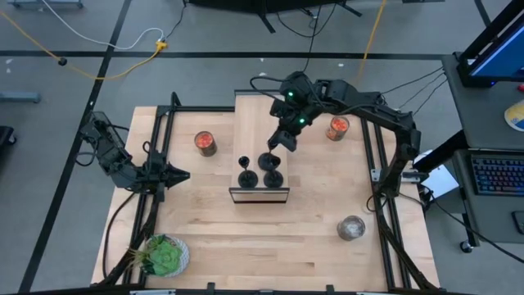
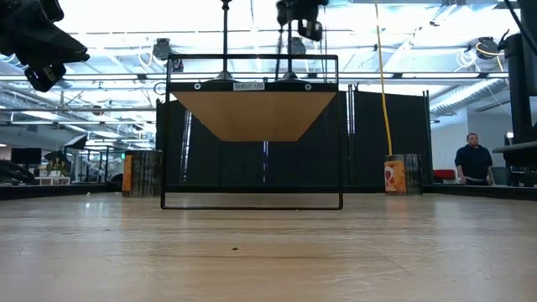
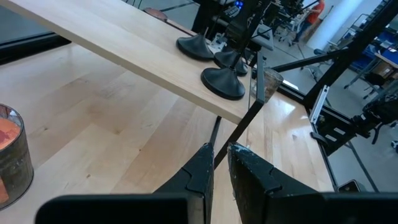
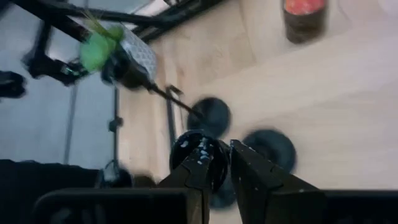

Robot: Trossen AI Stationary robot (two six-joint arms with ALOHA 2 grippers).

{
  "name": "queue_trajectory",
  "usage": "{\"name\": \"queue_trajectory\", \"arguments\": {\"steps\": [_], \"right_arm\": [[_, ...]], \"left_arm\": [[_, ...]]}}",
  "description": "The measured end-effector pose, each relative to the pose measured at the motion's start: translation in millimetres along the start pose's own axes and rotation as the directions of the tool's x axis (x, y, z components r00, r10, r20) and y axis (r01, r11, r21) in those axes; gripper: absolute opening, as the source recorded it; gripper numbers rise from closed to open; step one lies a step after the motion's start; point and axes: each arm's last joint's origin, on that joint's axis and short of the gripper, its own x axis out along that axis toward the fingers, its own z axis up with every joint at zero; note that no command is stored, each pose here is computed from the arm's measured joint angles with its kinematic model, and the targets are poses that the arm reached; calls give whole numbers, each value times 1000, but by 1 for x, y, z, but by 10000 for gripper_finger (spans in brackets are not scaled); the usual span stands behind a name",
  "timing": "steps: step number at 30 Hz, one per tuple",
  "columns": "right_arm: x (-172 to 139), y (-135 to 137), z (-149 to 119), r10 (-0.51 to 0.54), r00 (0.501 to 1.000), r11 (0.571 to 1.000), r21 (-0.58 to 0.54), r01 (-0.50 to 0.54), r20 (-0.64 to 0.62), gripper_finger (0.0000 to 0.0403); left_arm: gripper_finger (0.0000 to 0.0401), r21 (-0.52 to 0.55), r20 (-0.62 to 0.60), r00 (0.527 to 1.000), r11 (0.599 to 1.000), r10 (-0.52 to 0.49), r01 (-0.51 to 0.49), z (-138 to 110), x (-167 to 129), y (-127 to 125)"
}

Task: Pick & Place candle stick holders
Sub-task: Put the black candle holder on the shelf

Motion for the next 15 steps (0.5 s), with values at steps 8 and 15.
{"name": "queue_trajectory", "arguments": {"steps": [8, 15], "right_arm": [[0, 0, 2, 1, 1000, 1000, -16, -1, 22, 35], [1, 1, 5, 7, 999, 999, -53, -4, 45, 5]], "left_arm": [[53, 0, 0, 1000, 1000, 0, 0, 0, 0, 0], [53, 0, 0, 1000, 1000, 0, 0, 0, 0, 0]]}}
